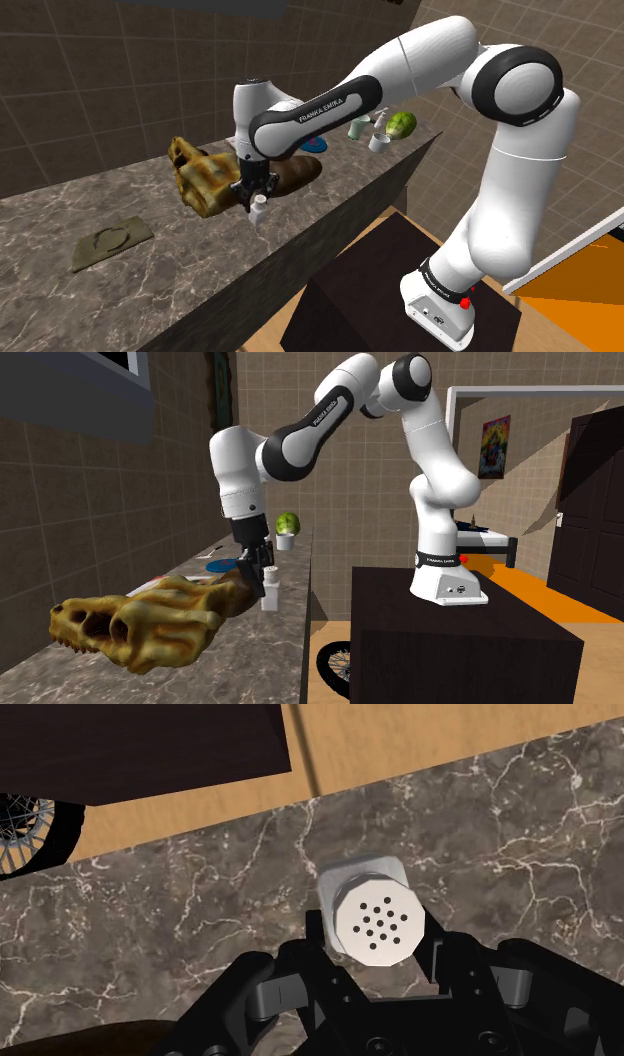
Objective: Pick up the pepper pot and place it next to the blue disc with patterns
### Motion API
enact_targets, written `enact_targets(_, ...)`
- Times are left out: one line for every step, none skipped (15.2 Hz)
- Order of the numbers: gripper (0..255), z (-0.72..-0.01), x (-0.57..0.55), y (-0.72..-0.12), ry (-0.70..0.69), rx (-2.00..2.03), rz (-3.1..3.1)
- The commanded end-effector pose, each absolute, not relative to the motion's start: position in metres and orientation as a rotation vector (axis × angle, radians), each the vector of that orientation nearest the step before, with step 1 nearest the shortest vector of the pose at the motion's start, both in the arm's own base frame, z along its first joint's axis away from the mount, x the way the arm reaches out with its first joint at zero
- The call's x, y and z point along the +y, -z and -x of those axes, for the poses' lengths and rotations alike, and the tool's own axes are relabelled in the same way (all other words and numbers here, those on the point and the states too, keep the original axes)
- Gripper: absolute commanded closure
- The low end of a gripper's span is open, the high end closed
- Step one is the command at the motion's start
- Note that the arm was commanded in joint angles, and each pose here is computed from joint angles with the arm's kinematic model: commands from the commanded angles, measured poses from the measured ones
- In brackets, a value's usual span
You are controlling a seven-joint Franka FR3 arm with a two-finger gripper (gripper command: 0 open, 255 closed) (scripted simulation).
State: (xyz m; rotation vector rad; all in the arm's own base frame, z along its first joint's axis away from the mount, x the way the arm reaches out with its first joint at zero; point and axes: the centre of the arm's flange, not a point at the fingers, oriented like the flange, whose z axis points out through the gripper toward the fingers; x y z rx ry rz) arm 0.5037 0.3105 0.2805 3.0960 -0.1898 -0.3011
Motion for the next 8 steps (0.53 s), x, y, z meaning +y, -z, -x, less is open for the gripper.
enact_targets(255,-0.504,0.31,-0.291,0.302,-0.19,-3.096)
enact_targets(255,-0.504,0.31,-0.297,0.302,-0.19,-3.096)
enact_targets(255,-0.504,0.31,-0.302,0.302,-0.19,-3.096)
enact_targets(255,-0.504,0.31,-0.307,0.302,-0.19,-3.096)
enact_targets(255,-0.504,0.31,-0.312,0.302,-0.19,-3.096)
enact_targets(255,-0.504,0.31,-0.318,0.302,-0.19,-3.096)
enact_targets(255,-0.504,0.31,-0.323,0.302,-0.19,-3.096)
enact_targets(255,-0.504,0.31,-0.328,0.302,-0.19,-3.096)
